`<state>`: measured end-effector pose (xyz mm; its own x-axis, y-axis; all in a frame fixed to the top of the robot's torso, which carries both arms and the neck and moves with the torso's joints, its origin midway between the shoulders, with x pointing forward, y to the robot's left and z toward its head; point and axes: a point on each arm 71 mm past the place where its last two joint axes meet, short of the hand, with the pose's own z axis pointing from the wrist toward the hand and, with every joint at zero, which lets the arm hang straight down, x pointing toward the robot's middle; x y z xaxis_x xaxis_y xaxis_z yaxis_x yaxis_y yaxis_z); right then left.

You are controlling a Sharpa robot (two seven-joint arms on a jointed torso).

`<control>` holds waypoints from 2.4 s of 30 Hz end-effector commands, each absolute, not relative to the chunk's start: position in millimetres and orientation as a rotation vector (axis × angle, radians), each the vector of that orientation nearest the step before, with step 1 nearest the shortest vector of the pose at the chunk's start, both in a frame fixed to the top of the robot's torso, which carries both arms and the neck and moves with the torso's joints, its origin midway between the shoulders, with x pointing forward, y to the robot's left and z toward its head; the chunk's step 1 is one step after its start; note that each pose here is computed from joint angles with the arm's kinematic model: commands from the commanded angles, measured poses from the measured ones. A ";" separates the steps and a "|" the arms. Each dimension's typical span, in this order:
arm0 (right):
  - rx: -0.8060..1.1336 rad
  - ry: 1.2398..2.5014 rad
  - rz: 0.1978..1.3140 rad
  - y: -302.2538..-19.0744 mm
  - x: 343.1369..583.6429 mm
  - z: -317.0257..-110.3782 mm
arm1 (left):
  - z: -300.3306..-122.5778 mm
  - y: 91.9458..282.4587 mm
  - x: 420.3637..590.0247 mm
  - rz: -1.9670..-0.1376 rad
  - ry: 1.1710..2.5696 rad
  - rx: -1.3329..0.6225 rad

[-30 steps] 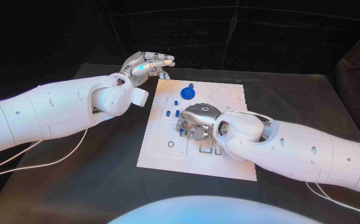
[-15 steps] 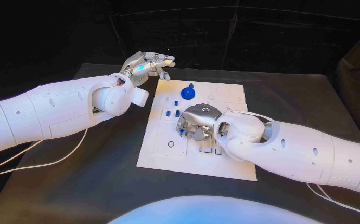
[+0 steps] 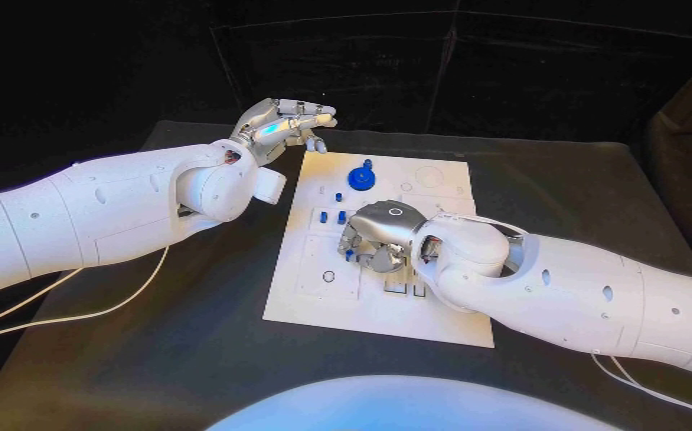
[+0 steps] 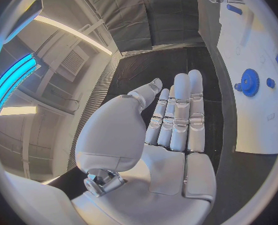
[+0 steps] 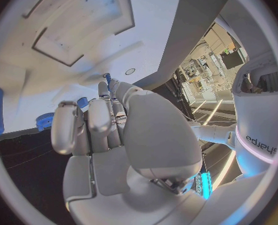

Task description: Assemble the parts on the task board

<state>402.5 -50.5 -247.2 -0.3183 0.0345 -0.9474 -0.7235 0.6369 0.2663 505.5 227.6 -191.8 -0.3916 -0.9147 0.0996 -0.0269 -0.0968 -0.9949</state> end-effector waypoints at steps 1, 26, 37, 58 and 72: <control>-0.564 1.721 0.848 -50.0 401.8 -245.0 | -190.4 227.0 505.0 -1.591 1.456 -1.070; -0.590 1.752 0.805 -48.4 406.6 -250.8 | -190.5 226.7 504.7 -1.592 1.459 -1.071; -0.614 1.771 0.819 -43.5 403.6 -251.7 | -190.6 227.0 504.8 -1.591 1.460 -1.072; -0.533 1.666 0.836 -48.4 405.6 -243.3 | -191.1 228.9 505.2 -1.585 1.466 -1.077; -0.423 1.674 0.893 -95.2 393.1 -226.2 | -191.5 232.3 505.4 -1.577 1.467 -1.081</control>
<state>393.0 -93.3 -232.5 -0.2773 0.1177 -0.9535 -0.6993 0.6559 0.2843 505.3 233.0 -192.6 -0.3845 -0.9180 0.0977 -0.0386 -0.0898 -0.9952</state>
